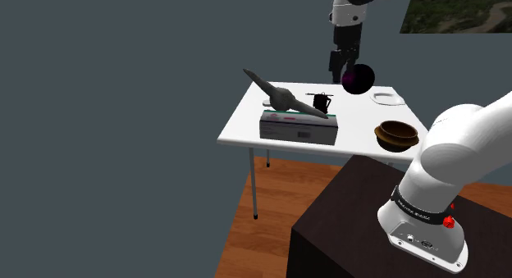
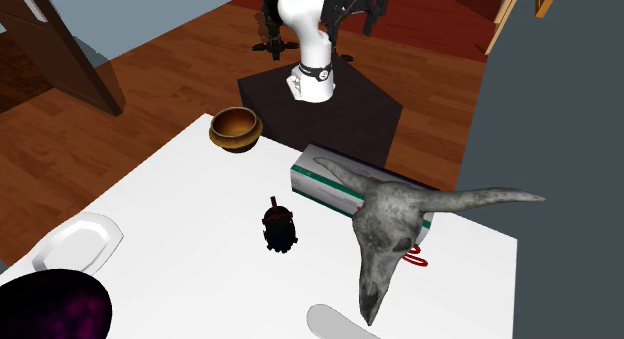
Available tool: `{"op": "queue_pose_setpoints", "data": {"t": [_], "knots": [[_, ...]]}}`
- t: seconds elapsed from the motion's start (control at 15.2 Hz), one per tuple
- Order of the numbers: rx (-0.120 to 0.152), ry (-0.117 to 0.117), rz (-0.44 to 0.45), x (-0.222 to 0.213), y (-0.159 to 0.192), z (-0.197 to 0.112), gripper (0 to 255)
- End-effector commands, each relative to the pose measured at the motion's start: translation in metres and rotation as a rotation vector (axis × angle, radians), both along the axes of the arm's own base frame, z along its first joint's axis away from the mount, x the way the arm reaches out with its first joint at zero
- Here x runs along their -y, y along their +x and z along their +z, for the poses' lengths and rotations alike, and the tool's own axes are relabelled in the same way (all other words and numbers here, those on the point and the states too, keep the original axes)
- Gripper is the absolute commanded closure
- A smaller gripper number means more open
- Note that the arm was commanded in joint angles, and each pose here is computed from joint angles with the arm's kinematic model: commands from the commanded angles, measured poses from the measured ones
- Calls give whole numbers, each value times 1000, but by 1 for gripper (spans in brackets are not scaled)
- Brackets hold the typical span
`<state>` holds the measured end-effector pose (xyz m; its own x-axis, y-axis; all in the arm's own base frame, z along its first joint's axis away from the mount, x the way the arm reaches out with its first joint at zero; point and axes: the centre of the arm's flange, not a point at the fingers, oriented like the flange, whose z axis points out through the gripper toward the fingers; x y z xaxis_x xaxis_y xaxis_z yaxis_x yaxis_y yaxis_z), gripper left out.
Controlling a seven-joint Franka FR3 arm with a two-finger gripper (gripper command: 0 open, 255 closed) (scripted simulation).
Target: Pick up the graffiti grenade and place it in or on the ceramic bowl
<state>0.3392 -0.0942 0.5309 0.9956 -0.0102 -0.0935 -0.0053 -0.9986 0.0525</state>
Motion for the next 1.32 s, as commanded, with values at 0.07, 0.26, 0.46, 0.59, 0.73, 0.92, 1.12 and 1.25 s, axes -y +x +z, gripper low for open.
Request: {"op": "queue_pose_setpoints", "data": {"t": [0.07, 0.26, 0.46, 0.59, 0.73, 0.92, 1.12, 1.25], "knots": [[17, 2, -6, 29, 14, -21, 0], [31, 6, -12, 58, 29, -42, 0], [46, 9, -18, 87, 44, -64, 0], [56, 11, -22, 107, 54, -78, 0], [66, 13, -27, 126, 64, -92, 0], [81, 17, -33, 155, 79, -113, 0], [95, 20, -39, 184, 95, -134, 0], [105, 22, -44, 204, 105, -147, 0]]}}
